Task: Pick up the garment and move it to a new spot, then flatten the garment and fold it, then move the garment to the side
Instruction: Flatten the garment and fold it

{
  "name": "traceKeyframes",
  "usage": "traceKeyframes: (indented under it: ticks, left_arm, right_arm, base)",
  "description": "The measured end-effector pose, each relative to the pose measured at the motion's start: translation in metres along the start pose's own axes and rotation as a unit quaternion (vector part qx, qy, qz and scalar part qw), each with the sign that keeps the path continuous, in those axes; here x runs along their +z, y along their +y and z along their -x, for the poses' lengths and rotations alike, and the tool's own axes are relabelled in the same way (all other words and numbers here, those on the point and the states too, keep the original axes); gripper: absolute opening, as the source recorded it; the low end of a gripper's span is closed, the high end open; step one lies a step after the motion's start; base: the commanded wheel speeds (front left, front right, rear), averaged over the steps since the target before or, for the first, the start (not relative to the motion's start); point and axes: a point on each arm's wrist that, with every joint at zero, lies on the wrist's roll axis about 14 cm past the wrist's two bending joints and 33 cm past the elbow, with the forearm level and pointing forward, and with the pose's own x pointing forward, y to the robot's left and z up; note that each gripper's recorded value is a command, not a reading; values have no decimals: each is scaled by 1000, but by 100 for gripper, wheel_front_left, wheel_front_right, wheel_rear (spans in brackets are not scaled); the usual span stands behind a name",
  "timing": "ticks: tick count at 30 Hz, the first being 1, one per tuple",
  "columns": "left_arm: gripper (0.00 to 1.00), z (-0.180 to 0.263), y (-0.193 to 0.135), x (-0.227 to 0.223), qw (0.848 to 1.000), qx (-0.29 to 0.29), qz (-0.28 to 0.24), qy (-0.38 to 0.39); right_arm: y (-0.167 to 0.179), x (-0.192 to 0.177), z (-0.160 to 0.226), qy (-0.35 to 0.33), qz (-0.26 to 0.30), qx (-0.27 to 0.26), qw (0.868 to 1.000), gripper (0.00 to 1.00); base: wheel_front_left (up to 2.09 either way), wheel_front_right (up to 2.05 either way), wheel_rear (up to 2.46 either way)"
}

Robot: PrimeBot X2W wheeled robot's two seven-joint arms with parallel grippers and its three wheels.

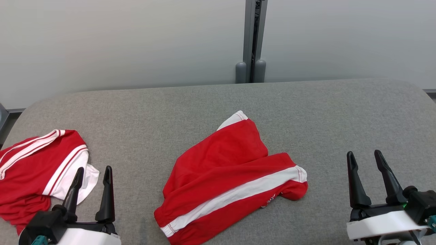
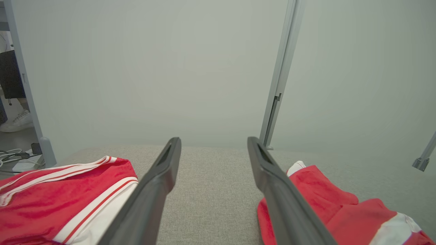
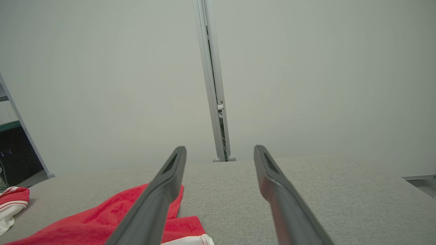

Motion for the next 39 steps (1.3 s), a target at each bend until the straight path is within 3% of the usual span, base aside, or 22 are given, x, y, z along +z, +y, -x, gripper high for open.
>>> traceKeyframes:
  ticks: [23,27,35,39]
  left_arm:
    - [100,4,2,-12,1000,1,2,20]
    - [100,3,-10,-14,999,-13,32,21]
    - [100,21,-22,-47,987,-46,66,136]
    - [100,34,-20,-62,977,-52,72,194]
  right_arm:
    - [4,-7,-1,11,0,6,1000,100]
    - [8,-18,0,29,4,13,999,100]
    - [2,-43,-9,80,15,23,996,100]
    - [-4,-73,-12,155,13,22,988,100]
  base:
    - [0,0,0]
    - [0,0,0]
    - [0,0,0]
    - [0,0,0]
